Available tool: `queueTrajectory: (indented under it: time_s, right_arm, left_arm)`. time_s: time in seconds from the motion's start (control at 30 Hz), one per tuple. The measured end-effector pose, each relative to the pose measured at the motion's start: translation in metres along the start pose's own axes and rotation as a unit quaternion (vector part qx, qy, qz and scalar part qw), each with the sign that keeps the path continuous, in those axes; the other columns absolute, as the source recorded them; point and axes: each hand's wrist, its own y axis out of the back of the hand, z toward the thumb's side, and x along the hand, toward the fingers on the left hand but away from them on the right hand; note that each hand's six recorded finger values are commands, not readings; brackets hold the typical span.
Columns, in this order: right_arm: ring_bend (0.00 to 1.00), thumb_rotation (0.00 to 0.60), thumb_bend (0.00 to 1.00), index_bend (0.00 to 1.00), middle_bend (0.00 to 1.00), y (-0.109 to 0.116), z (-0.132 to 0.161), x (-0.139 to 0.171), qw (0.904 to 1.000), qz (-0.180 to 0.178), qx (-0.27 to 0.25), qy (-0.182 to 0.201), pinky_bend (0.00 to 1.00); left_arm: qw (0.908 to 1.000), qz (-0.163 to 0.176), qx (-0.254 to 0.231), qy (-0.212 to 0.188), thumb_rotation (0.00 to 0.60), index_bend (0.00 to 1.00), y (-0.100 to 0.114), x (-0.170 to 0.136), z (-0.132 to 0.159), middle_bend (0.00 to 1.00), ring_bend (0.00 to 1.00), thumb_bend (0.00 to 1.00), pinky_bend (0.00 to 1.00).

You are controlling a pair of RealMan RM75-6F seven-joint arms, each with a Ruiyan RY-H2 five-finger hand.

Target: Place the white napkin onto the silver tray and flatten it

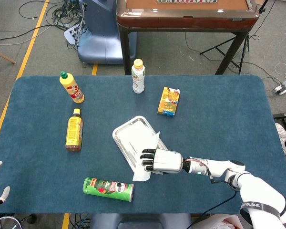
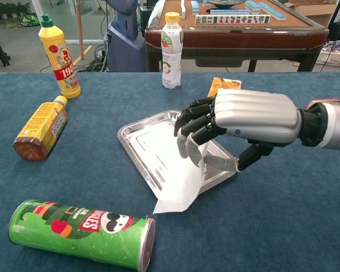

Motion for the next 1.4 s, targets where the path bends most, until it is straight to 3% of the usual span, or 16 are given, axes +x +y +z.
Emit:
queueTrajectory:
  time_s: [0.2, 0.37, 0.8, 1.1, 1.23, 1.4]
  right_arm:
    - [0.25, 0.600, 0.58, 0.63, 0.41, -0.006, -0.012, 0.010, 0.9996, 0.006, 0.001, -0.027, 0.25]
    - [0.25, 0.600, 0.53, 0.62, 0.40, -0.012, -0.023, 0.016, 0.9981, 0.008, -0.004, -0.060, 0.25]
    - [0.16, 0.600, 0.34, 0.36, 0.29, -0.026, -0.043, 0.028, 0.9915, 0.023, -0.014, -0.128, 0.23]
    - [0.10, 0.600, 0.30, 0.30, 0.22, -0.030, -0.056, 0.033, 0.9853, 0.030, -0.006, -0.168, 0.18]
    - [0.08, 0.600, 0.44, 0.30, 0.20, -0.026, -0.064, 0.034, 0.9813, 0.025, -0.008, -0.191, 0.18]
    - [0.02, 0.600, 0.81, 0.30, 0.14, -0.021, -0.071, 0.035, 0.9770, 0.032, -0.007, -0.211, 0.15]
  left_arm:
    - [1.0000, -0.001, 0.001, 0.001, 0.600, 0.17, -0.001, -0.001, 0.000, 0.15, 0.14, 0.27, 0.00]
    - [1.0000, -0.002, 0.001, 0.002, 0.600, 0.17, -0.001, -0.001, 0.000, 0.15, 0.14, 0.27, 0.00]
    - [1.0000, -0.002, 0.001, 0.001, 0.600, 0.17, -0.001, -0.002, 0.000, 0.15, 0.14, 0.27, 0.00]
    - [1.0000, -0.002, 0.000, -0.001, 0.600, 0.17, -0.001, -0.001, 0.000, 0.15, 0.14, 0.27, 0.00]
    - [1.0000, -0.004, 0.001, -0.001, 0.600, 0.17, -0.002, -0.001, 0.000, 0.15, 0.14, 0.27, 0.00]
    - [1.0000, -0.004, -0.001, -0.006, 0.600, 0.17, -0.001, 0.001, 0.002, 0.15, 0.14, 0.27, 0.00]
